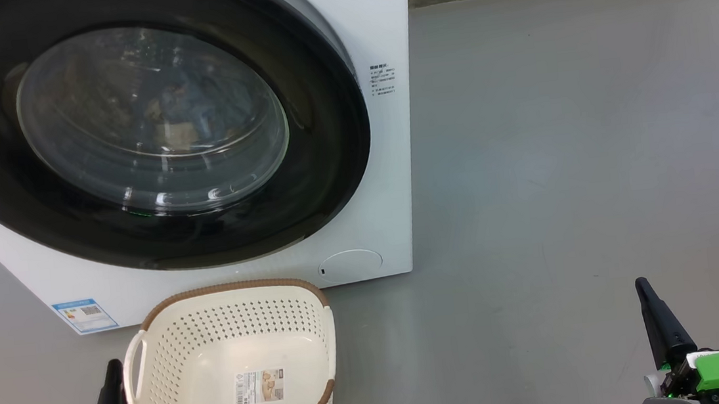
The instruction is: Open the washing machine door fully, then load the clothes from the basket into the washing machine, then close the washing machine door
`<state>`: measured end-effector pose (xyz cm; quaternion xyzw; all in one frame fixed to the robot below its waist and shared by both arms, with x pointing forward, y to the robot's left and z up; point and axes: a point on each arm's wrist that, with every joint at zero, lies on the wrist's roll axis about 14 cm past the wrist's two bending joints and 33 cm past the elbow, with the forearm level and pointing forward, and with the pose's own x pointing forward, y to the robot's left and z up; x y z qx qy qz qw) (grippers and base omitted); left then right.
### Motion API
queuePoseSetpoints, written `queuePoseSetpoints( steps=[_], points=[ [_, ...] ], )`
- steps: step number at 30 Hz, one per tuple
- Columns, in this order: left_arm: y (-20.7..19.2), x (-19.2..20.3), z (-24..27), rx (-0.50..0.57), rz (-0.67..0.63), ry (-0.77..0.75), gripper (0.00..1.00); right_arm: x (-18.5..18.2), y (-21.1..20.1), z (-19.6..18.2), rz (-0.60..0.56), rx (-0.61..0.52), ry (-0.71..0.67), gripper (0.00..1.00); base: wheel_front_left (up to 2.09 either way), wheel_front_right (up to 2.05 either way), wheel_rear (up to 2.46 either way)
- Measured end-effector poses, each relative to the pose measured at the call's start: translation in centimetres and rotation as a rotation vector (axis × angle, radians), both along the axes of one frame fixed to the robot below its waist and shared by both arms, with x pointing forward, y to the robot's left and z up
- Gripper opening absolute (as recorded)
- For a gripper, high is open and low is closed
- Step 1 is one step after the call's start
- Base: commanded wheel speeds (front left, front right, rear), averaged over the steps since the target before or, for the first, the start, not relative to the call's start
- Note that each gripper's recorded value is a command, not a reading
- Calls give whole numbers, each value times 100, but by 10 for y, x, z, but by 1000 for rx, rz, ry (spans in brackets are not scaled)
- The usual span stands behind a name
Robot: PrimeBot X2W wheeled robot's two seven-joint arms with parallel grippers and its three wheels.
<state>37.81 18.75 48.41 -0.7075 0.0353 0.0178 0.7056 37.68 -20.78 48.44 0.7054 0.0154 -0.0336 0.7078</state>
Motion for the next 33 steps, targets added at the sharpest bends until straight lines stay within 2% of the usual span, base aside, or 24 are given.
queuePoseSetpoints(
  steps=[33],
  points=[
    [0,0,0,-6,-2,-1,0,0,-1,0,-6,3,0,0,0,0,0]
  ],
)
